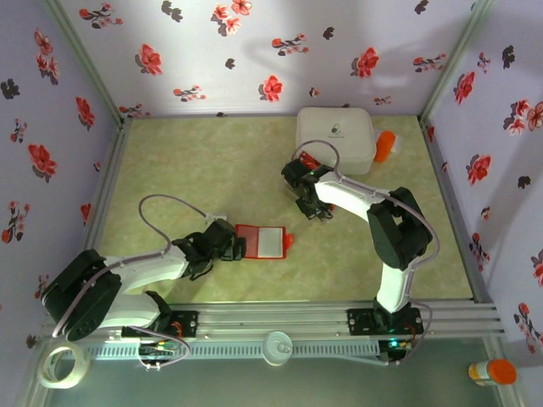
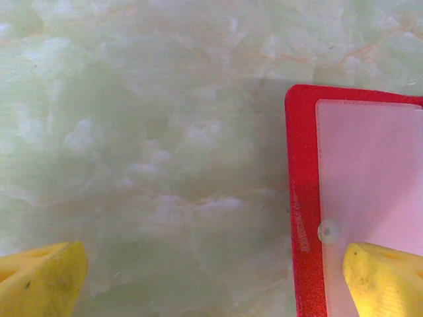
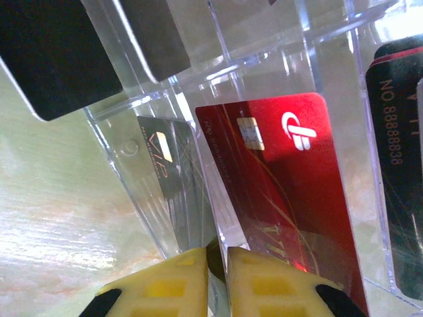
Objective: Put the credit cards into the card holder
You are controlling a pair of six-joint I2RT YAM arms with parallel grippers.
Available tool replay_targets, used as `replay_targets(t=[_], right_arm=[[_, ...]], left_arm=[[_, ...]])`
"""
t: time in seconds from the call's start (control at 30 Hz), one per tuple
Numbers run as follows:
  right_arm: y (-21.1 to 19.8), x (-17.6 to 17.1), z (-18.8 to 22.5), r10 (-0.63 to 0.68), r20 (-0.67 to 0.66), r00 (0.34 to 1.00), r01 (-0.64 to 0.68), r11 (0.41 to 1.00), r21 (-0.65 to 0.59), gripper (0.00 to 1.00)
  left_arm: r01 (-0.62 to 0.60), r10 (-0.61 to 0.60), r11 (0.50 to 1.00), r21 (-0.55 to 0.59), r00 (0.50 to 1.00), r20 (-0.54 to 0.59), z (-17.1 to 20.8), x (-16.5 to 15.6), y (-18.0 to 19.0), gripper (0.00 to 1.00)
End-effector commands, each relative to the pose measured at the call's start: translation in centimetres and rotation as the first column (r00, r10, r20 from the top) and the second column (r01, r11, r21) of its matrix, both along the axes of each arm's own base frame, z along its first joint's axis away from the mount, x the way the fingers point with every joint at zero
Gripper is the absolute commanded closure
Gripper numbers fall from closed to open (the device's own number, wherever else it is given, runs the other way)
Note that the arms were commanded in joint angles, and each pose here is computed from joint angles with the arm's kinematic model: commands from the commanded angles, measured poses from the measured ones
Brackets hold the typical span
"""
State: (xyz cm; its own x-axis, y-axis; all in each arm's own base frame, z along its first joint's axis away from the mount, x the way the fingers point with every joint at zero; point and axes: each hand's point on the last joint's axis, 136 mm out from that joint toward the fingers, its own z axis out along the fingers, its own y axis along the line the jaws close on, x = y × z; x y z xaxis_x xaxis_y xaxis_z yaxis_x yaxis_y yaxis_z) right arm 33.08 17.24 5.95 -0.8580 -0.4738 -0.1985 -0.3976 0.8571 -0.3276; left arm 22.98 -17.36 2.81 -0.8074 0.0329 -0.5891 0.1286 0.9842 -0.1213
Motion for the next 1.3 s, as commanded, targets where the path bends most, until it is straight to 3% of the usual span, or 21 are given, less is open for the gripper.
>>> replay_targets(t=[0.0,0.43,0.57,0.7,0.83,0.97,1.07,1.27], right_arm=[[0.3,0.1,1.5,0.031,0.011,0.999,-0.031,0.999,0.032,0.87],[2.1,-1.2,6.3,0.09,0.064,0.994,-0.1,0.979,0.179,1.0],[3.7,-2.5,7.9,0.052,0.081,0.995,-0.074,0.95,0.302,1.0],[6.9,-4.2,8.8,-0.007,0.076,0.997,-0.032,0.866,0.499,1.0],[10.6,-5.7,8.9,-0.067,0.026,0.997,0.028,0.7,0.714,1.0],[13.4,-6.7,8.1,-0.092,-0.043,0.995,0.087,0.56,0.824,1.0],[14.7,-7.3,7.1,-0.098,-0.079,0.992,0.118,0.507,0.854,1.0],[16.3,-7.6,4.8,-0.097,-0.143,0.985,0.172,0.465,0.868,1.0]], left_arm=[[-0.024,0.024,1.0,0.004,1.0,0.015,0.3,0.4,0.3,0.0],[-0.02,0.02,1.0,0.014,1.0,0.012,0.3,0.3,0.5,0.0],[-0.014,0.014,0.999,0.032,1.0,0.017,0.5,0.4,0.6,0.0],[-0.003,0.002,0.998,0.063,1.0,0.016,0.6,0.5,0.8,0.0],[0.006,-0.007,0.995,0.101,1.0,0.01,0.7,0.6,1.0,0.0],[0.008,-0.009,0.992,0.126,1.0,0.003,0.5,0.6,1.2,0.0],[0.007,-0.007,0.991,0.132,1.0,-0.002,0.4,0.4,1.4,0.0],[0.002,-0.001,0.991,0.134,1.0,-0.006,0.1,0.3,1.6,0.0]])
